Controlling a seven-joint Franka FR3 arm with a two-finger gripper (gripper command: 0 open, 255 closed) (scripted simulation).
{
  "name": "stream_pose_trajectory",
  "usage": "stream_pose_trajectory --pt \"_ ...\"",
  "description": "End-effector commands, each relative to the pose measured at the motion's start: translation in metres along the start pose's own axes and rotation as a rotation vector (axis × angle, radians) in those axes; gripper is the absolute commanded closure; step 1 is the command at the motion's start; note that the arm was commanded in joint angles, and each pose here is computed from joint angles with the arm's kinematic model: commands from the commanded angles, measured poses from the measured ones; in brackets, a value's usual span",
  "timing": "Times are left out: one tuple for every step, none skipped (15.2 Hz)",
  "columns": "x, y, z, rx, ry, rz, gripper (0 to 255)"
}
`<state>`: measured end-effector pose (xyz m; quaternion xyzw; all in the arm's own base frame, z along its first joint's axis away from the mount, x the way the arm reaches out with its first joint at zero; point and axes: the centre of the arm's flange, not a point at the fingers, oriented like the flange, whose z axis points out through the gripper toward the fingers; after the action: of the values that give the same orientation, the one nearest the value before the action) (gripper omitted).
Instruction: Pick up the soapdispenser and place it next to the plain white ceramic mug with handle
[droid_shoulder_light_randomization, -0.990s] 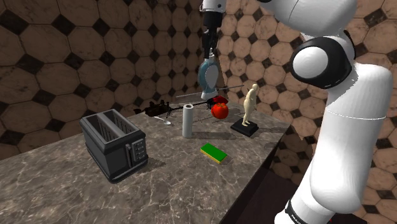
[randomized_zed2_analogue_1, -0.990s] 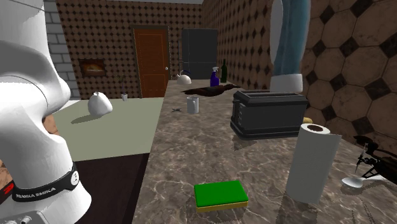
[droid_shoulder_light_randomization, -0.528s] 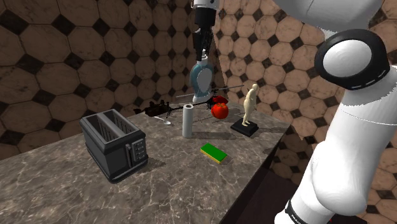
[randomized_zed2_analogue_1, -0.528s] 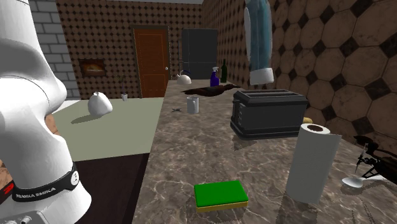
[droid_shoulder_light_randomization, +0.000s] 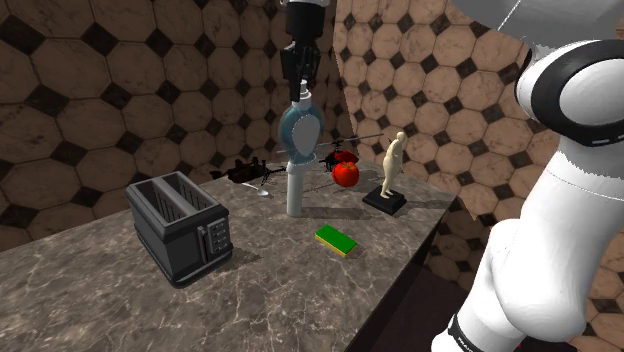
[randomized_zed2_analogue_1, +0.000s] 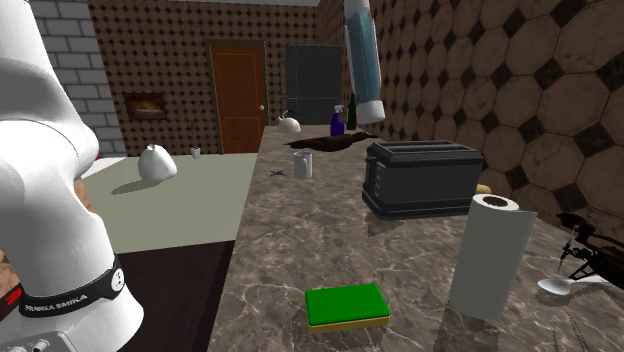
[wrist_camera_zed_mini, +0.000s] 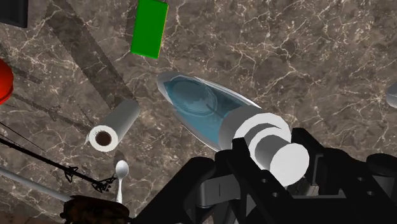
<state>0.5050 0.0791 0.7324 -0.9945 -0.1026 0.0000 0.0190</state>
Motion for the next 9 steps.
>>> stream_pose_trajectory --pt "-0.002 -0.029 0.002 0.000 0.000 0.002 255" --pt "-0.003 -0.043 0.002 0.000 0.000 0.002 255" --pt "-0.003 -0.056 0.003 0.000 0.000 0.002 255" --pt "-0.004 -0.069 0.003 0.000 0.000 0.002 255" --pt "-0.005 -0.082 0.004 0.000 0.000 0.002 255" --pt "-0.005 -0.095 0.004 0.000 0.000 0.002 255" --pt "-0.006 -0.108 0.004 0.000 0.000 0.002 255" --pt "-0.007 -0.122 0.005 0.000 0.000 0.002 255" --pt "-0.007 -0.135 0.005 0.000 0.000 0.002 255"
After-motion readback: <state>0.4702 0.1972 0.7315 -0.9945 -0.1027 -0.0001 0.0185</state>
